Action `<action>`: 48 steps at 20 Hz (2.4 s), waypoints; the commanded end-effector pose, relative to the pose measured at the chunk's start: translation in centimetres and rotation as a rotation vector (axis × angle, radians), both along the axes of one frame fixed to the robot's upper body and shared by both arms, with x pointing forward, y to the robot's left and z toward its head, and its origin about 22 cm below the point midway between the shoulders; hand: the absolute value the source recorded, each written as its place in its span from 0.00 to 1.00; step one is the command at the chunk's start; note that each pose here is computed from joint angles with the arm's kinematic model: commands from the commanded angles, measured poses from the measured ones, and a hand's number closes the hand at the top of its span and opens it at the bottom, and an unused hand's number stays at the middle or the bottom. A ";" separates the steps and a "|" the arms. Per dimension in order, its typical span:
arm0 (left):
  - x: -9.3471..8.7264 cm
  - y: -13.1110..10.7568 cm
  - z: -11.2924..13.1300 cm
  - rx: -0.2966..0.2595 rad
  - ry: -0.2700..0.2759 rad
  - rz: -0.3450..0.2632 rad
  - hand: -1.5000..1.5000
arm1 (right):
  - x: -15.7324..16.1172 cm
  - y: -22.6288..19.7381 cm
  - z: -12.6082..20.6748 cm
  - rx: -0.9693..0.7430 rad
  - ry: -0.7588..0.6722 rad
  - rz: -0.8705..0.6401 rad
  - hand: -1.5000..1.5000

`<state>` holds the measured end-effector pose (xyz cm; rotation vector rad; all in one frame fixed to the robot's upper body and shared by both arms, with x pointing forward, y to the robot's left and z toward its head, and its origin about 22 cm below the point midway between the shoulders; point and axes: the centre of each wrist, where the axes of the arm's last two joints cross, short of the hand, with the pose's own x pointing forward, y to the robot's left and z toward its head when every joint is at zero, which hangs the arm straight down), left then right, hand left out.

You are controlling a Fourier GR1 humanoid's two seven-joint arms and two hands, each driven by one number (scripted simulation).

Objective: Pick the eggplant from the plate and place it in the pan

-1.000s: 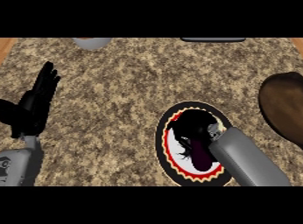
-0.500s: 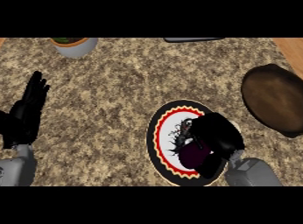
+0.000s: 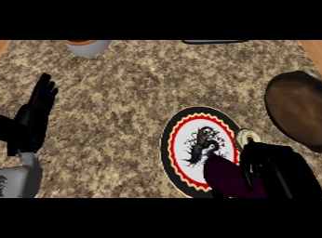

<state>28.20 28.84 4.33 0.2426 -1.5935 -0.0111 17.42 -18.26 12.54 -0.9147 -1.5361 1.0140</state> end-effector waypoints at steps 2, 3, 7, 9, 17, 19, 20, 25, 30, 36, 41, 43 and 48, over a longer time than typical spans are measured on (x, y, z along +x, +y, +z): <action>0.4 -1.0 1.0 -0.003 -0.019 -0.031 0.50 | -0.9 -1.8 2.3 0.140 -0.084 -0.138 1.00; 1.3 -0.9 1.4 -0.021 -0.004 -0.027 0.50 | -2.4 -3.0 2.8 0.201 -0.099 -0.126 1.00; 2.1 -0.9 0.5 -0.006 -0.011 -0.039 0.50 | -0.2 -6.2 3.1 0.366 -0.140 -0.165 1.00; 1.0 -0.3 0.8 -0.012 -0.025 -0.057 0.50 | 1.6 -8.6 2.5 0.396 -0.153 -0.233 1.00; 2.8 -1.9 1.4 -0.008 -0.024 -0.046 0.50 | 9.1 -18.8 0.7 0.272 -0.190 -0.343 1.00; 1.4 -1.6 0.7 -0.008 -0.021 -0.067 0.50 | 10.1 -22.1 1.7 0.217 -0.206 -0.384 1.00; 1.7 -1.9 0.7 0.006 -0.023 -0.054 0.50 | 10.4 -21.2 -0.8 0.138 -0.191 -0.388 1.00; 1.9 -2.8 1.6 0.001 -0.020 -0.093 0.50 | 13.4 -25.9 -3.4 0.105 -0.210 -0.453 1.00; 1.2 -4.0 0.5 -0.008 -0.045 -0.107 0.50 | 14.0 -29.0 -6.7 0.151 -0.208 -0.467 1.00; 2.0 -2.9 0.0 -0.012 -0.043 -0.106 0.50 | 15.5 -28.6 -9.1 0.262 -0.056 -0.471 0.00; 2.7 -3.9 1.7 -0.001 -0.044 -0.107 0.50 | 15.0 -29.4 -9.9 0.483 0.166 -0.344 0.00; 2.1 -2.0 1.7 0.011 -0.055 -0.098 0.50 | 15.0 -30.8 -8.2 0.479 0.141 -0.357 0.00; 2.2 -2.6 1.5 0.012 -0.038 -0.091 0.50 | 13.9 -30.9 -9.8 0.565 -0.033 -0.323 0.00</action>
